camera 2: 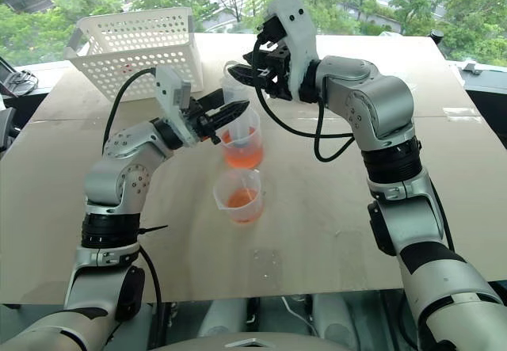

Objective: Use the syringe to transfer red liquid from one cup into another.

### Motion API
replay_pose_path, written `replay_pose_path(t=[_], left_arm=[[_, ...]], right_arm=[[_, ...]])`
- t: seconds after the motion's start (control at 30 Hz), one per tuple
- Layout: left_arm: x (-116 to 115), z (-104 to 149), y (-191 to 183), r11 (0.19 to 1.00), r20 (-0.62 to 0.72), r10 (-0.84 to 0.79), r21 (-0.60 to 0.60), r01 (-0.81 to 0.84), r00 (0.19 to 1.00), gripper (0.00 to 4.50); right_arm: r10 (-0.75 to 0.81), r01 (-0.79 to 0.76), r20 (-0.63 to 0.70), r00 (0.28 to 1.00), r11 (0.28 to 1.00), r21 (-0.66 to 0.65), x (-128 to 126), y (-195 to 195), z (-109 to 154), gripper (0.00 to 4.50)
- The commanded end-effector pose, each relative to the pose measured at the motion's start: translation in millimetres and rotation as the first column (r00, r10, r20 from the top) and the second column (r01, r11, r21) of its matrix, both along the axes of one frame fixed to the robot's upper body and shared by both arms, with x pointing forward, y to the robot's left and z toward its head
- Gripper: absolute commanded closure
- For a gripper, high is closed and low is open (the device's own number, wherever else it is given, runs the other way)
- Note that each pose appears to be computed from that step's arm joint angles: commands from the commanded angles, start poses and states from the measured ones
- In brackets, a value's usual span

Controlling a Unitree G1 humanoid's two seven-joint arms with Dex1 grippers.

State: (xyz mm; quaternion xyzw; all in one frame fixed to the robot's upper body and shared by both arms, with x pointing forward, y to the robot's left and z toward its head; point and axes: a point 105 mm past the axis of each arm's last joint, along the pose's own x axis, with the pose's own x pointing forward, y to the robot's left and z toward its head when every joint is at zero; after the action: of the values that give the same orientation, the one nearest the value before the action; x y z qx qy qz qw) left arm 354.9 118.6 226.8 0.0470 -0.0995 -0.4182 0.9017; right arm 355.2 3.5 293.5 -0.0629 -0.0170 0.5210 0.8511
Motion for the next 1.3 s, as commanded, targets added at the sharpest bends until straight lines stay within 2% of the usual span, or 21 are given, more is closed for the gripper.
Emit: replay_pose_path(t=[0.03,0.13,0.23,0.3,0.33,0.5,0.73,1.3], left_arm=[[-7.3,15.0,-4.6,1.0,0.057,-0.021,-0.009,0.022,0.998,3.09],[-8.3,15.8,-5.5,1.0,0.059,-0.026,-0.011,0.026,0.998,3.09],[-9.0,14.7,-5.5,1.0,0.06,-0.029,-0.006,0.029,0.998,3.09],[-9.5,12.9,-5.4,1.0,0.059,-0.031,0.002,0.031,0.998,3.09],[-9.7,12.5,-5.4,1.0,0.059,-0.031,0.002,0.031,0.998,3.09],[-9.7,7.5,-4.1,1.0,0.045,-0.026,0.001,0.026,0.999,3.09],[-12.5,-4.0,-2.7,1.0,0.013,-0.024,0.005,0.024,1.0,3.09],[-10.8,-24.1,5.5,0.999,-0.017,-0.032,0.009,0.032,0.999,3.09]], right_arm=[[0.035,-0.036,0.063,0.997,0.999,0.015,-10.3,3.4,18.4,2.45],[0.003,-0.003,0.06,0.998,1.0,-0.001,-3.3,4.3,12.8,2.45],[-0.026,0.026,0.06,0.998,1.0,0.002,2.7,3.6,12.5,3.29],[-0.036,0.036,0.063,0.997,0.999,0.003,4.8,3.3,13.5,4.3],[-0.038,0.038,0.067,0.997,0.999,0.0,5.3,3.2,13.7,4.41],[-0.033,0.033,0.089,0.995,0.999,0.001,5.4,5.4,17.2,4.41],[-0.029,0.021,0.159,0.987,0.999,0.047,3.0,9.5,42.9,4.41],[-0.05,0.036,0.223,0.974,0.997,0.065,7.3,3.9,66.9,4.41]])
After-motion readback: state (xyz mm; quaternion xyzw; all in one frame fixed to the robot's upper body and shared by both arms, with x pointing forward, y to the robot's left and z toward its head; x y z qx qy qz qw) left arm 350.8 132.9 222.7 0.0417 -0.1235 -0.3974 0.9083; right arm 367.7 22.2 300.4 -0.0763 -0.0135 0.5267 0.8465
